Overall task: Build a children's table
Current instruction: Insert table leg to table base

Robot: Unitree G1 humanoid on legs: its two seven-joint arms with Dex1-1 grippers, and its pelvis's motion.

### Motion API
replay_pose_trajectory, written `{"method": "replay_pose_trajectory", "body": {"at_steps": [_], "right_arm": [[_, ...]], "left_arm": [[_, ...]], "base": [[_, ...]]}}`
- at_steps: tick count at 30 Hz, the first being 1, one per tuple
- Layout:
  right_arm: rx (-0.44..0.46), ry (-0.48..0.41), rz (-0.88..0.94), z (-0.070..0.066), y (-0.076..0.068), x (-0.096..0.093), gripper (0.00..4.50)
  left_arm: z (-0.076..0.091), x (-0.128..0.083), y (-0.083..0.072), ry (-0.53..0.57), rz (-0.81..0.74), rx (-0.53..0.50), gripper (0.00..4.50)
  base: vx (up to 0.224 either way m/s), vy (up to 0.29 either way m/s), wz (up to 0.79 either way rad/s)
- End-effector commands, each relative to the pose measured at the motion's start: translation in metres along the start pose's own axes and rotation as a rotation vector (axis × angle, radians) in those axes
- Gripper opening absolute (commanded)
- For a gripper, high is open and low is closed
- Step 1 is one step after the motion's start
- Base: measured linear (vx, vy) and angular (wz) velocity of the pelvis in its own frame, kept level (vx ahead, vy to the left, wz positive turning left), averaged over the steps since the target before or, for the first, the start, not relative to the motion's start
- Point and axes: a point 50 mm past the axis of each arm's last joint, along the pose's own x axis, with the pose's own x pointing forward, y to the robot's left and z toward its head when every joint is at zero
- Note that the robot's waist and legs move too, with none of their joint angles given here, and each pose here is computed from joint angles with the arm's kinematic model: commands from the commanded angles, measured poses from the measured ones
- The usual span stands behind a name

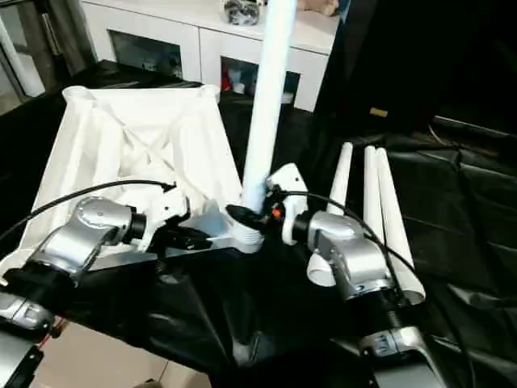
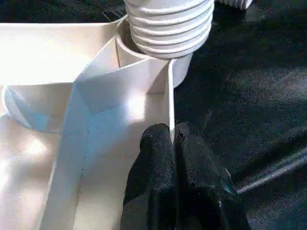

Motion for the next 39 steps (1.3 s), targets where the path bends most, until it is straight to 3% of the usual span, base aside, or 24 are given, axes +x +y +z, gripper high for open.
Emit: {"method": "replay_pose_trajectory", "body": {"at_steps": [1, 12, 27, 33, 39], "right_arm": [[0.02, 0.035, -0.023, -0.01, -0.003, -0.003, 1.91], [0.038, 0.049, -0.067, -0.015, -0.012, -0.001, 1.91], [0.1, 0.047, -0.075, -0.03, -0.012, -0.006, 1.91], [0.191, -0.01, -0.134, -0.039, -0.015, -0.012, 1.91], [0.281, -0.066, -0.183, -0.058, -0.015, -0.024, 1.91]], "left_arm": [[0.013, 0.005, 0.001, -0.058, -0.019, 0.027, 0.0], [0.008, 0.011, -0.006, -0.049, -0.072, 0.021, 0.0], [0.007, 0.01, -0.003, -0.041, -0.024, 0.019, 0.0], [0.008, 0.009, -0.001, -0.043, -0.014, 0.017, 0.0], [0.009, 0.01, 0.001, -0.038, 0.009, 0.023, 0.0]], "base": [[0.0, 0.0, 0.0], [0.0, 0.0, 0.0], [0.0, 0.0, 0.0], [0.0, 0.0, 0.0], [0.0, 0.0, 0.0]]}}
